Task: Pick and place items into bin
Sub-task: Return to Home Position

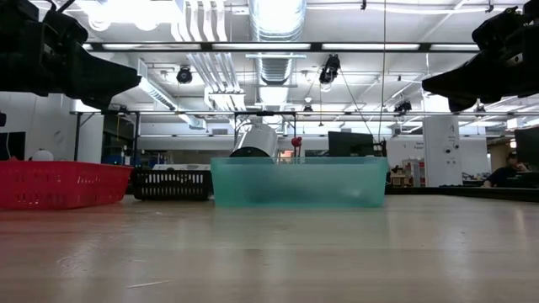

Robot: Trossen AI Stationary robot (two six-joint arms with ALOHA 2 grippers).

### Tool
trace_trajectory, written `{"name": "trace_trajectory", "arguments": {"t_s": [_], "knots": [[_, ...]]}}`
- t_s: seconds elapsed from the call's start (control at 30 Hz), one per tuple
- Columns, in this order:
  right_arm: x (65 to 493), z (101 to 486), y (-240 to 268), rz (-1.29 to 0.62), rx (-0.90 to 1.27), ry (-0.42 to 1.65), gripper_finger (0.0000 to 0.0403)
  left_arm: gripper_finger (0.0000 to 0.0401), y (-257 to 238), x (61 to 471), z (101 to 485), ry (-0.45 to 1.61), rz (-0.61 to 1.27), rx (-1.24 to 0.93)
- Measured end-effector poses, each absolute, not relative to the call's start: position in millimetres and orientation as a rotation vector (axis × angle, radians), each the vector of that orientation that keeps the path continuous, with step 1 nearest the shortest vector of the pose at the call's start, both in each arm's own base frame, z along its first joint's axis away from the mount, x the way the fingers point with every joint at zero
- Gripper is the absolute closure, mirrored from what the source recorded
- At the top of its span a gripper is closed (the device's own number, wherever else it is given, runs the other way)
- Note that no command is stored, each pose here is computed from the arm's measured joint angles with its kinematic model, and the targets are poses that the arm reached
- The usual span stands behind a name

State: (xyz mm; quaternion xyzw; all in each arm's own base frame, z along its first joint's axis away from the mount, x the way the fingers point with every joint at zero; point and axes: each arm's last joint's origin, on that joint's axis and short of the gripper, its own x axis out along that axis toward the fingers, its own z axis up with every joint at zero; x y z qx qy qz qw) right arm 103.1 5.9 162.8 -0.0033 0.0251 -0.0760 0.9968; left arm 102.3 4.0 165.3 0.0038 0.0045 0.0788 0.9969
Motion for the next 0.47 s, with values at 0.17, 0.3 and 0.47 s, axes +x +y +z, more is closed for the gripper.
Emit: {"name": "trace_trajectory", "arguments": {"t_s": [0.17,0.3,0.47], "knots": [[103.1,162.8,5.9,-0.152,-0.018,0.051,0.0394,0.0286,4.1,102.3,165.3,0.009,0.158,0.008],[103.1,162.8,5.9,-0.152,-0.010,0.050,0.0394,0.0286,4.0,102.3,165.3,0.009,0.158,0.007],[103.1,162.8,5.9,-0.152,-0.014,0.051,0.0394,0.0286,4.0,102.3,165.3,0.009,0.158,0.008]]}}
